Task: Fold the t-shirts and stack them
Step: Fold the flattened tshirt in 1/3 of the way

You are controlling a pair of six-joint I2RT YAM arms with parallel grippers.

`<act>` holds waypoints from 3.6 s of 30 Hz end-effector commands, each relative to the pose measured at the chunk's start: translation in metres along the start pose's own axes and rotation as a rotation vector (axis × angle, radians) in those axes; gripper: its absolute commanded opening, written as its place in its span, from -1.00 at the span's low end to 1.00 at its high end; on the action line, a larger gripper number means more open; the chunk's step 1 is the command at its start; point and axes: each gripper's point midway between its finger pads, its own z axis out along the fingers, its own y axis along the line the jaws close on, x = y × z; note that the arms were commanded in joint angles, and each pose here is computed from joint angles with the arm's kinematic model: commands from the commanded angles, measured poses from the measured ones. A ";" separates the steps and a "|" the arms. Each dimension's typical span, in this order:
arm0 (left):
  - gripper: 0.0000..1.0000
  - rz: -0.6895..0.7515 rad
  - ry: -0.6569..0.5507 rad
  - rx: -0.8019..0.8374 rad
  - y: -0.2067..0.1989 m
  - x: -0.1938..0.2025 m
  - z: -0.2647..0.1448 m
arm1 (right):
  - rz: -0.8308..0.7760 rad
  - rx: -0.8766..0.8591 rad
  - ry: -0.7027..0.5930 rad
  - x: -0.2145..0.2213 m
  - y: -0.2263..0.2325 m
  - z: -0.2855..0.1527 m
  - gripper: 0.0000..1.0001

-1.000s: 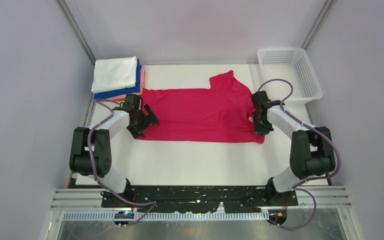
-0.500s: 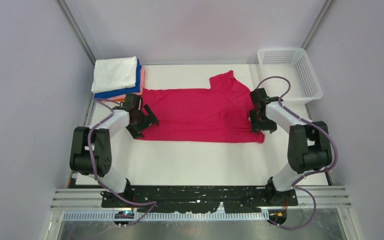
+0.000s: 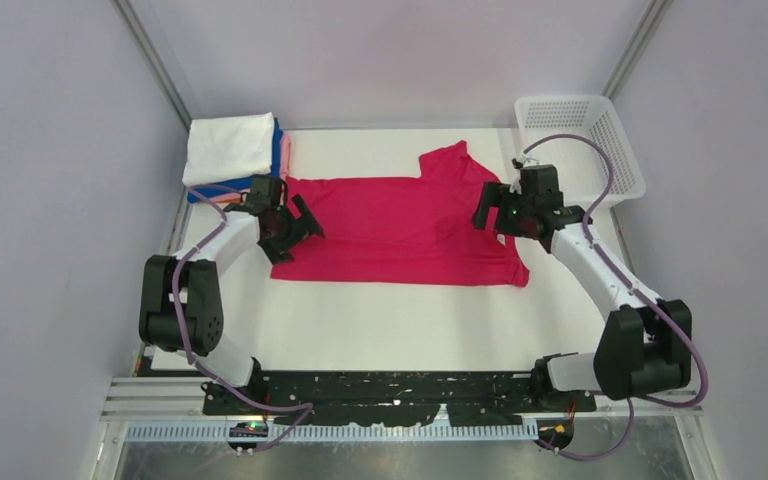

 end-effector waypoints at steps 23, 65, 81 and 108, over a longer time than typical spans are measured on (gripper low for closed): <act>0.99 0.024 0.066 -0.061 0.013 0.009 0.016 | 0.062 0.147 0.120 -0.013 -0.032 0.124 0.91; 0.99 0.174 0.241 -0.101 0.046 0.168 0.008 | -0.126 0.304 0.490 0.183 -0.037 0.018 0.91; 0.99 0.216 0.256 -0.097 0.070 0.243 -0.030 | -0.086 0.317 0.503 0.209 -0.054 -0.032 0.90; 0.99 0.341 0.148 -0.071 0.061 0.220 -0.047 | 0.112 0.253 0.430 0.216 -0.039 -0.065 0.90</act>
